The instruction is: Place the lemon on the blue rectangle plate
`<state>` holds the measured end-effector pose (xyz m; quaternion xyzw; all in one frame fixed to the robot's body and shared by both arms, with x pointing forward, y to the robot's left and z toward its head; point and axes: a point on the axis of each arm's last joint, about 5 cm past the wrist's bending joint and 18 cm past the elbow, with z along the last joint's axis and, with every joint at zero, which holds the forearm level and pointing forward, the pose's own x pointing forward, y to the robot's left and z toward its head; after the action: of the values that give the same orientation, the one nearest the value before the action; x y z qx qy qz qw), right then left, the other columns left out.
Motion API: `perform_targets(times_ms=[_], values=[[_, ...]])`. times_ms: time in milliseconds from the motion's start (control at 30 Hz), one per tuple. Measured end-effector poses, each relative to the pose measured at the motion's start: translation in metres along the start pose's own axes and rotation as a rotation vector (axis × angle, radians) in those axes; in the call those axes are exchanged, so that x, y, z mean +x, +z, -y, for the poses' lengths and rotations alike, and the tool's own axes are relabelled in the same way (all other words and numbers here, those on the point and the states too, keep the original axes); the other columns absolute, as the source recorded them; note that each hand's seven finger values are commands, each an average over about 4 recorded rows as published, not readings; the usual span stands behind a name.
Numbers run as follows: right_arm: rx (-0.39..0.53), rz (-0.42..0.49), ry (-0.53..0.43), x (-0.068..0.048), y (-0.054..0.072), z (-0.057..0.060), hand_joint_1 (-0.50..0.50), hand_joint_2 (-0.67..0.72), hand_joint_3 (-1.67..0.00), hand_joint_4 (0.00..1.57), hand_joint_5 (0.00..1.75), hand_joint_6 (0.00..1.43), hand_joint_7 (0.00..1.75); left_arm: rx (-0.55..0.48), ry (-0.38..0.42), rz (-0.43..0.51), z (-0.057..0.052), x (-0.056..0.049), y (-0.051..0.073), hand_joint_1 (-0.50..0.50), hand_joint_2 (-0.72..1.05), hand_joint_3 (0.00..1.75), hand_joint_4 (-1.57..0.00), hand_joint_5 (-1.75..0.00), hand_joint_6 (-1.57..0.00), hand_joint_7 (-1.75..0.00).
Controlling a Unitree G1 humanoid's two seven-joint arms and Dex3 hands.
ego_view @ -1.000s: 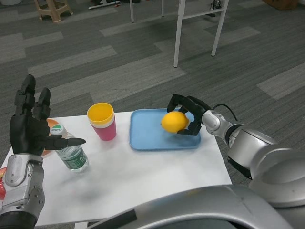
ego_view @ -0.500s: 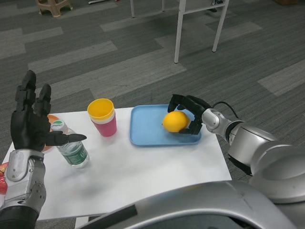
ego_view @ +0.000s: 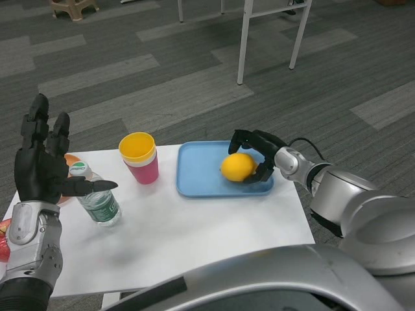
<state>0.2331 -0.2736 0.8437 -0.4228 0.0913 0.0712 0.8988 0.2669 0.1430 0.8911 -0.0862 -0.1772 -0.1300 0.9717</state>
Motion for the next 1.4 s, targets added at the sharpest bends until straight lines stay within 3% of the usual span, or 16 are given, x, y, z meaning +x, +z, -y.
perform_targets(times_ms=[167,300,600,733,933,1133,1400], values=[[0.001,0.002,0.018,0.000,0.000,0.000,-0.17,-0.35,-0.40,0.25,0.07,0.09,0.47,0.000,-0.001,0.000,0.000,0.000,0.000,-0.50,-0.10,0.09,0.00,-0.21,0.00,-0.14],[0.003,0.010,0.035,0.000,0.001,-0.001,-0.17,-0.29,-0.32,0.14,0.00,0.00,0.21,-0.001,-0.002,-0.001,0.001,0.000,0.000,-0.50,-0.10,0.09,0.00,-0.26,0.00,-0.14],[0.048,0.048,0.025,-0.004,0.000,-0.003,-0.17,-0.18,-0.18,0.01,0.00,0.00,0.10,-0.002,0.000,-0.004,0.001,-0.001,-0.001,-0.50,-0.10,0.09,0.00,-0.26,0.00,-0.14],[0.089,0.084,-0.009,-0.007,0.000,-0.001,-0.17,-0.03,-0.10,0.00,0.00,0.00,0.00,-0.004,0.004,-0.010,0.000,-0.003,-0.002,-0.50,-0.10,0.09,0.00,-0.26,0.00,-0.14],[0.186,0.147,-0.118,-0.013,-0.002,0.006,-0.20,0.28,-0.02,0.00,0.00,0.00,0.00,-0.007,0.008,-0.014,0.000,-0.005,-0.003,-0.50,-0.10,0.09,0.00,-0.31,0.00,-0.14],[0.347,0.215,-0.280,-0.020,-0.004,0.013,-0.25,0.44,0.00,0.00,0.00,0.00,0.00,-0.009,0.010,-0.017,0.000,-0.006,-0.004,-0.50,-0.10,0.09,0.00,-0.31,0.00,-0.14],[0.489,0.362,-0.459,-0.031,-0.001,0.019,-0.33,0.65,0.00,0.00,0.00,0.00,0.00,-0.010,0.011,-0.016,0.000,-0.006,-0.003,-0.50,-0.10,0.09,0.00,-0.28,0.00,-0.14]])
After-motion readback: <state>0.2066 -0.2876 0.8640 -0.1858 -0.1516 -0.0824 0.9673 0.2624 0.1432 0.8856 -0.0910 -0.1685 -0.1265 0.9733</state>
